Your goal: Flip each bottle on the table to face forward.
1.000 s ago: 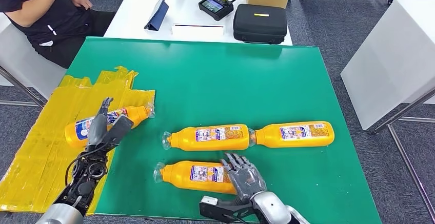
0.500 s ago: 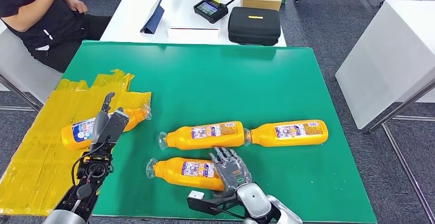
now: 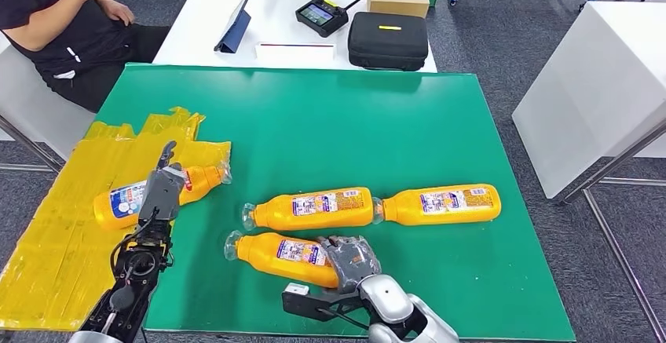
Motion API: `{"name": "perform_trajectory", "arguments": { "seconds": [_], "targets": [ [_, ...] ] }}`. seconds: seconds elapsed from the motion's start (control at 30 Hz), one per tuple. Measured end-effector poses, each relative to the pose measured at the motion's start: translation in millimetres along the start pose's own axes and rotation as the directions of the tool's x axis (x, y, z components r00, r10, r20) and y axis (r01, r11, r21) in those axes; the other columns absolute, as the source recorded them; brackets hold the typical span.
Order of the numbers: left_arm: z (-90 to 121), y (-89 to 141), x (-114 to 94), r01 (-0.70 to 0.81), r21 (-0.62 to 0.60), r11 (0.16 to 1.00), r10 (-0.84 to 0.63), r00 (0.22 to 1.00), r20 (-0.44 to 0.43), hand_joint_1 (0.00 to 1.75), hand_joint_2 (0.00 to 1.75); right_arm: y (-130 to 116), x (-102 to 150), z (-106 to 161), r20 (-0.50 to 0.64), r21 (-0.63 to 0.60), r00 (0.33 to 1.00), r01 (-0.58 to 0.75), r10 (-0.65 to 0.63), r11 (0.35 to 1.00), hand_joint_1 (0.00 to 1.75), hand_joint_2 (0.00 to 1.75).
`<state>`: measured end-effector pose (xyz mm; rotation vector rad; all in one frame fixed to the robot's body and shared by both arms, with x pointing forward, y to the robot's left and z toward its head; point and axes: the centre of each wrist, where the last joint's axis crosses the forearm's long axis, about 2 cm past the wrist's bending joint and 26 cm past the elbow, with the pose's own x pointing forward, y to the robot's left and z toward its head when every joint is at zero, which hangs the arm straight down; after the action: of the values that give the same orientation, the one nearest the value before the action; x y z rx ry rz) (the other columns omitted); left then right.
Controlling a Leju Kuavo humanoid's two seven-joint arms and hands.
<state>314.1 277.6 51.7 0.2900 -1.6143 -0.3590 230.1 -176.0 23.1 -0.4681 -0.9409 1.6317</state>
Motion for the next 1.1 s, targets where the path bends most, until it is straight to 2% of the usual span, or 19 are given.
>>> {"name": "perform_trajectory", "arguments": {
  "seconds": [0.23,0.3,0.33,0.37,0.4,0.47,0.53,0.6,0.7,0.9,1.1],
  "targets": [
    [-1,7,3,-0.222,-0.01,0.975,0.222,0.975,-0.011,0.0,0.0,-10,-4,8,0.061,0.002,0.965,0.256,-0.255,0.967,1.75,1.75],
    [2,8,2,-0.327,-0.034,0.945,0.326,0.945,-0.022,0.0,0.87,-13,-7,11,0.133,0.022,0.912,0.389,-0.389,0.921,1.75,1.75],
    [4,8,1,-0.396,-0.051,0.917,0.395,0.918,-0.026,0.0,1.31,-15,-11,13,0.186,0.044,0.853,0.489,-0.488,0.871,1.75,1.75],
    [7,8,0,-0.472,-0.071,0.879,0.471,0.882,-0.026,0.0,1.75,-16,-18,15,0.245,0.072,0.764,0.6,-0.597,0.797,1.75,1.75],
    [10,8,-2,-0.54,-0.089,0.837,0.541,0.841,-0.023,0.0,1.75,-18,-28,18,0.299,0.092,0.661,0.698,-0.689,0.71,1.75,1.75],
    [14,7,-4,-0.641,-0.122,0.757,0.645,0.764,-0.016,0.0,1.75,-26,-51,24,0.384,0.088,0.497,0.819,-0.778,0.567,1.75,1.75],
    [17,5,-4,-0.706,-0.151,0.692,0.713,0.701,-0.015,0.0,1.75,-39,-72,31,0.438,0.041,0.439,0.862,-0.785,0.505,1.75,1.75],
    [20,1,-1,-0.75,-0.17,0.639,0.759,0.651,-0.02,0.0,1.75,-48,-84,36,0.465,-0.008,0.432,0.875,-0.772,0.485,1.75,1.75],
    [24,-7,7,-0.78,-0.194,0.595,0.792,0.61,-0.029,0.0,1.75,-57,-84,40,0.494,-0.057,0.44,0.877,-0.75,0.477,1.75,1.75],
    [31,-15,19,-0.783,-0.235,0.576,0.801,0.598,-0.028,0.0,1.75,-63,-81,42,0.518,-0.082,0.439,0.88,-0.734,0.469,1.75,1.75],
    [32,-16,23,-0.776,-0.254,0.577,0.798,0.602,-0.025,0.0,1.75,-64,-82,43,0.523,-0.089,0.44,0.88,-0.73,0.466,1.75,1.75]
  ]
}}
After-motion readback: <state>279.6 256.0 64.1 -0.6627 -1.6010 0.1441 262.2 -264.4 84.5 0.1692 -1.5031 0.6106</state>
